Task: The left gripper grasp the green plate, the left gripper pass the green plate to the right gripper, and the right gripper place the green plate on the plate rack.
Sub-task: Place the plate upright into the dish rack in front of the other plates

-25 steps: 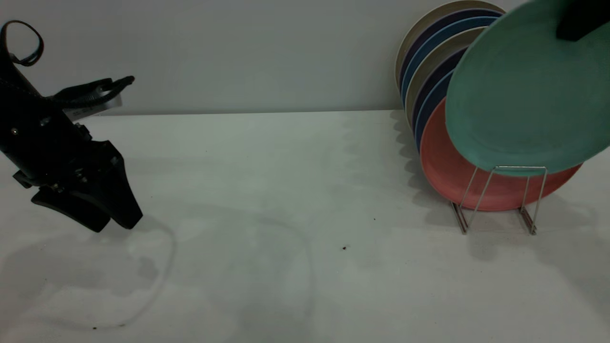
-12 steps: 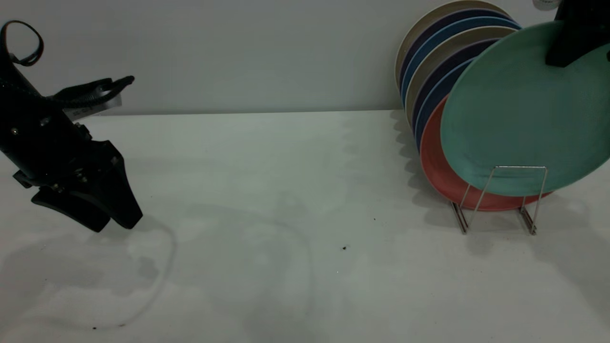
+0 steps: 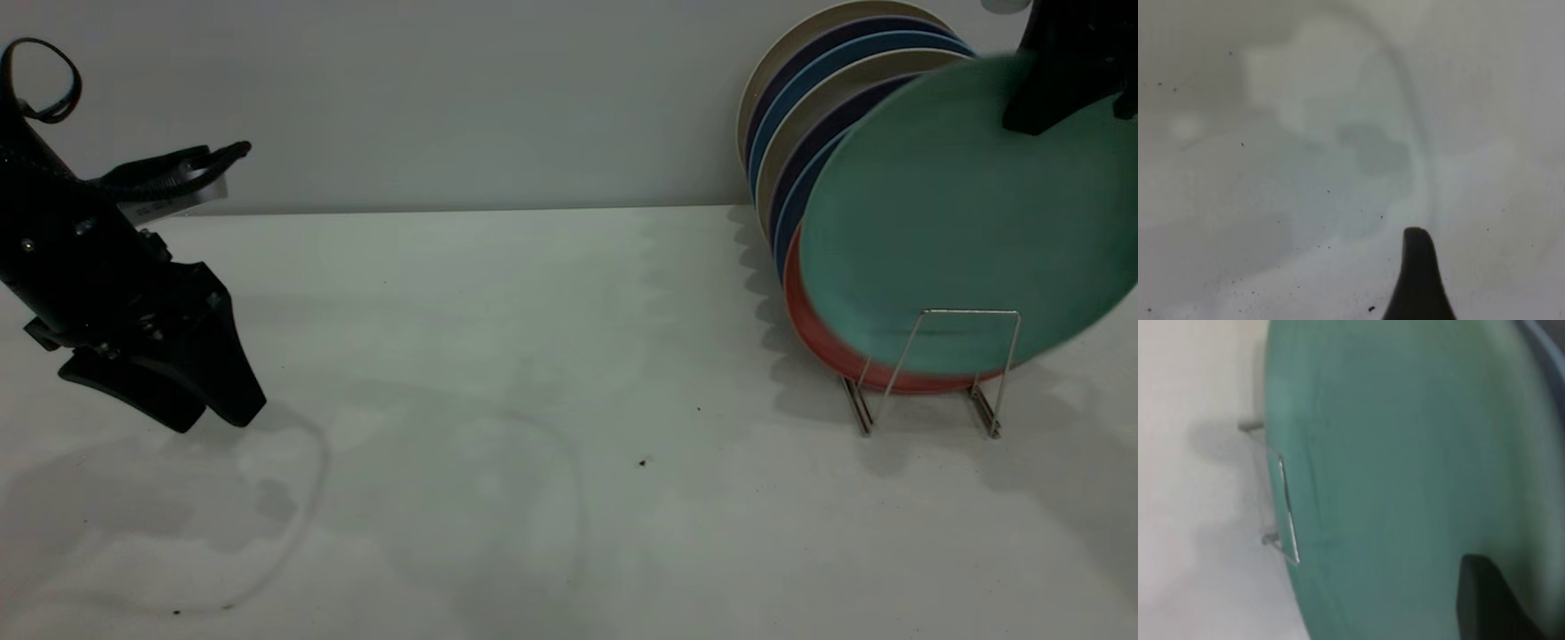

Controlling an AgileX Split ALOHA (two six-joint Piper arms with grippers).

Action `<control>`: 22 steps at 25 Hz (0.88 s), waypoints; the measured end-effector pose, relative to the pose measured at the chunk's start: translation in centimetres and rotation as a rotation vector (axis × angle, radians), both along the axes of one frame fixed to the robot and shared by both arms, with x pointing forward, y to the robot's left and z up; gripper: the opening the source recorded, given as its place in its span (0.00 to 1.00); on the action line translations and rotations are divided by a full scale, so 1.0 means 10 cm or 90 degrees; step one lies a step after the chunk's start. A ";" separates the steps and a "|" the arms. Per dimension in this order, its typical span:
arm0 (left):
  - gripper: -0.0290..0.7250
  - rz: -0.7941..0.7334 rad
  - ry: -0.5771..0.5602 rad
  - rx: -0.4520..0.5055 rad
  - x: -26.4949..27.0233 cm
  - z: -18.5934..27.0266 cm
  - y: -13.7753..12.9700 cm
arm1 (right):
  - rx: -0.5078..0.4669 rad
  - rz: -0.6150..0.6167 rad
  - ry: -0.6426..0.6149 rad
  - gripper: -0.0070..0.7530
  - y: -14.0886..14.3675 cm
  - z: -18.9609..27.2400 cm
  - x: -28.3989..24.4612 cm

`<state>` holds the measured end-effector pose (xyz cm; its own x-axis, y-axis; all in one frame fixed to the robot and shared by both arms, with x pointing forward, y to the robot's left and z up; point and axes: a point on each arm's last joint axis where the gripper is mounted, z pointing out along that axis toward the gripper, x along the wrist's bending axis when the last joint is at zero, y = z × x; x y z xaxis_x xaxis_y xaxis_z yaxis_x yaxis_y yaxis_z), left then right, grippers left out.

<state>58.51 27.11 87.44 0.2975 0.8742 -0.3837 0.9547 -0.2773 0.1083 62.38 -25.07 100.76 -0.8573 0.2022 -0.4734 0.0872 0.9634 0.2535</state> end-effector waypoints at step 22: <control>0.81 0.044 0.032 0.064 0.00 -0.01 0.09 | 0.217 -0.318 0.178 0.36 0.07 -0.01 -0.13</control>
